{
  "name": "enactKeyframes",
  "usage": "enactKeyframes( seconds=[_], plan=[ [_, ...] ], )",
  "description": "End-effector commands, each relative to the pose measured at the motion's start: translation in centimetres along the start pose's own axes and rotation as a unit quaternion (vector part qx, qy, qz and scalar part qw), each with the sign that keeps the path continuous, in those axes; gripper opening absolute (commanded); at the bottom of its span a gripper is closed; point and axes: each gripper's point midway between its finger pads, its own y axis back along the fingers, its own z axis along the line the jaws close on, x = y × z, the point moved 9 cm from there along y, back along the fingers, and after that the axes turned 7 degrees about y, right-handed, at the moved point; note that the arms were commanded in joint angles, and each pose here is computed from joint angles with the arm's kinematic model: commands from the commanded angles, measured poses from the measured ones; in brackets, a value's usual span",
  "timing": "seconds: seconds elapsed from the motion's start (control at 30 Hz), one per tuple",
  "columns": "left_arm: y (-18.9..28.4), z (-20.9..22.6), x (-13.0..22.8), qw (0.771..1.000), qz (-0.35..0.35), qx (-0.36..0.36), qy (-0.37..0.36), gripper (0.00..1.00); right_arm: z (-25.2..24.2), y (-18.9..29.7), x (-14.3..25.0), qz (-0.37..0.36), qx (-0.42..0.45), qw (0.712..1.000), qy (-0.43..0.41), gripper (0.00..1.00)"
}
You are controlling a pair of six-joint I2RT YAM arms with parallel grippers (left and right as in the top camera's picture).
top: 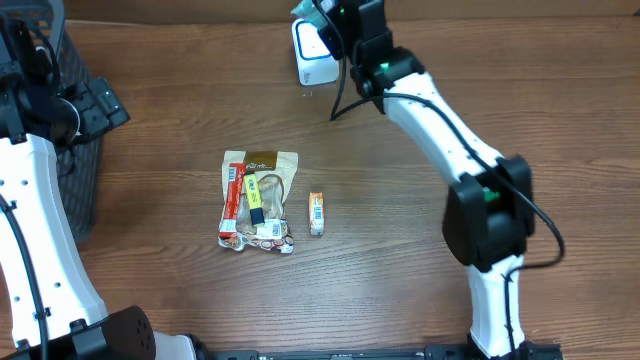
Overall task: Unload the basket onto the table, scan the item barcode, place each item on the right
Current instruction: 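Hold the green packet in front of the scanner window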
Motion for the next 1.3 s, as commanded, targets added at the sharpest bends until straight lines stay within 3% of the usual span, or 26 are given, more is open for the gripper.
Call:
enactKeyframes(
  seconds=[0.0,0.3,1.27],
  plan=[
    [0.6,0.0,-0.2,1.000,-0.010,0.005,-0.003,0.99,-0.8,-1.1,-0.1,-0.015,0.069,0.997,0.026,0.03],
    [0.6,0.0,-0.2,1.000,-0.010,0.006,-0.003,1.00,0.5,-3.7,1.4,-0.047,0.101,0.992,0.056,0.03],
    [0.6,0.0,-0.2,1.000,-0.010,0.005,-0.003,1.00,3.6,-4.8,4.6,0.032,0.040,0.995,0.088,0.03]
  ],
)
